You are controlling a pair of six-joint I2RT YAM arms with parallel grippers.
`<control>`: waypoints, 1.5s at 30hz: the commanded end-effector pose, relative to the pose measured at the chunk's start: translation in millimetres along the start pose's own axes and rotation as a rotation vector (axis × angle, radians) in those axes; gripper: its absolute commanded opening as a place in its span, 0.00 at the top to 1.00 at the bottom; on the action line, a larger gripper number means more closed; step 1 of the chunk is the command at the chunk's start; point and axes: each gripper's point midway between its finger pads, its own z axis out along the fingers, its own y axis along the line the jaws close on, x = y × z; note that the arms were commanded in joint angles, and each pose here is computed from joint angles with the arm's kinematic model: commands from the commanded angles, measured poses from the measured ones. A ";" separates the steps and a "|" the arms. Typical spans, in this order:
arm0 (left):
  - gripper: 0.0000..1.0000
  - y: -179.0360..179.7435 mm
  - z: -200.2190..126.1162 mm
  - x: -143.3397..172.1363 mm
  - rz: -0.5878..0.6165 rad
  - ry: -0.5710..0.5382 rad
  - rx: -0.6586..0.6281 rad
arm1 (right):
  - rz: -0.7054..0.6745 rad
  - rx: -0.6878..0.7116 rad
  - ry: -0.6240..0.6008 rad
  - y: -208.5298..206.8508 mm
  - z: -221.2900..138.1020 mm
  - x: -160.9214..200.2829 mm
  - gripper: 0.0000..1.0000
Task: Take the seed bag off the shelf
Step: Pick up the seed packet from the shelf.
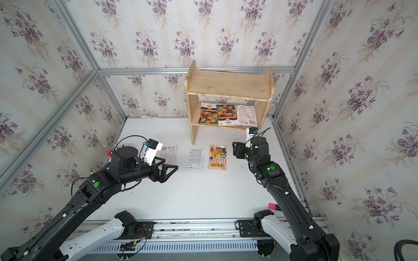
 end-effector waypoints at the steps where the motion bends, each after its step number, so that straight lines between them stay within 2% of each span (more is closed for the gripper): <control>1: 0.00 -4.2 -2.6 -7.8 0.016 -0.026 0.013 | -0.022 0.039 -0.063 -4.7 5.2 -21.1 0.34; 12: 0.00 -3.4 -1.0 -8.8 0.013 -0.027 0.009 | -0.012 0.150 -0.117 -34.2 41.6 -58.3 0.34; 23: 0.00 -4.1 5.8 -10.4 0.008 -0.013 0.017 | -0.072 0.215 -0.137 -47.5 82.7 -93.7 0.34; 36: 0.00 -9.8 13.1 -11.5 0.004 0.004 0.054 | -0.112 0.296 -0.151 -68.8 125.9 -103.4 0.30; 45: 0.00 -9.6 12.6 -9.7 0.004 0.013 0.051 | -0.137 0.318 -0.160 -73.8 139.7 -109.7 0.28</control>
